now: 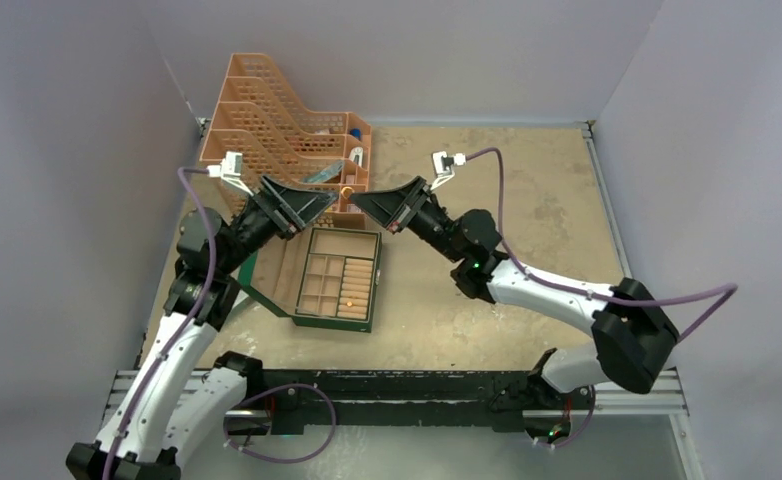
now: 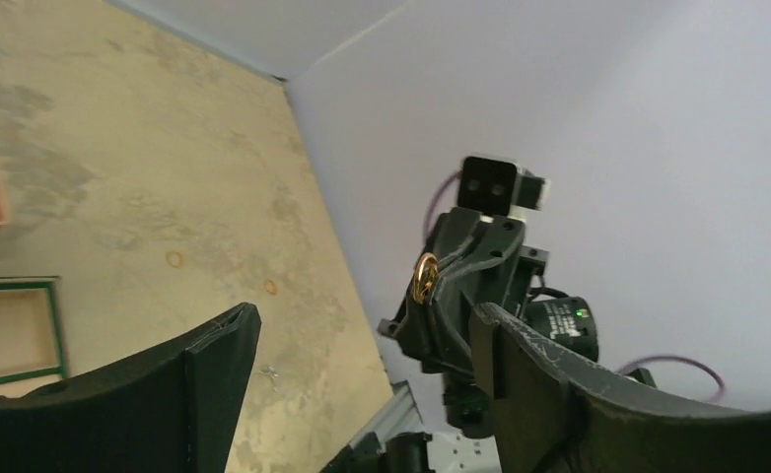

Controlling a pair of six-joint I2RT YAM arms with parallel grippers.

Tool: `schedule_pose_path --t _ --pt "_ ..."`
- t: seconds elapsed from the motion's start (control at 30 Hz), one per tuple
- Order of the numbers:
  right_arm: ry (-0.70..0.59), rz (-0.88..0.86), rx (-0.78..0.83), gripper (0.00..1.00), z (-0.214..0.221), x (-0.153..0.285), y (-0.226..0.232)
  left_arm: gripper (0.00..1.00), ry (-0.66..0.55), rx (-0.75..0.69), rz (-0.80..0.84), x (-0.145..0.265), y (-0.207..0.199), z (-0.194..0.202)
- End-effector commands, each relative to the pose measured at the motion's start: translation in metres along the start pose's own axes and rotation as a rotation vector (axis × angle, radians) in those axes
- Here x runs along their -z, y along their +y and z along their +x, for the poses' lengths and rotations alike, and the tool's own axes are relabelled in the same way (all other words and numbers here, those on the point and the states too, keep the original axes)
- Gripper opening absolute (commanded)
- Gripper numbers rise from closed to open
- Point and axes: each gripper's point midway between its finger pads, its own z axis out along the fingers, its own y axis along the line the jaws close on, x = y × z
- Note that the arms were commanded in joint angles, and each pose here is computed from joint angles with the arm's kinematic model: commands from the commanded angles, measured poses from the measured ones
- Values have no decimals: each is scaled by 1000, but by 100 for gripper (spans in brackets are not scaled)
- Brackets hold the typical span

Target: Organize the mixed jewelry

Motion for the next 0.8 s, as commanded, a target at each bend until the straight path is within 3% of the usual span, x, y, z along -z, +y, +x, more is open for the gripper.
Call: schedule_pose_path --t 0.0,0.17,0.33,0.47,0.67,0.77 --pt "85 9 276 0 -19 10 7 79 -164 -245 -195 29 2 -37" --pt "358 123 610 0 -10 19 -30 79 -276 -467 -425 59 10 -77" --pt "680 230 875 0 1 31 -83 78 -311 -553 -526 74 19 -90" --pt "900 249 964 0 20 44 -106 77 -356 -553 -592 83 31 -96" --pt "1231 298 1017 0 72 71 -134 76 -521 -527 -795 118 57 -117" --pt "1316 372 1018 0 80 79 -155 76 -581 -526 -829 131 58 -122"
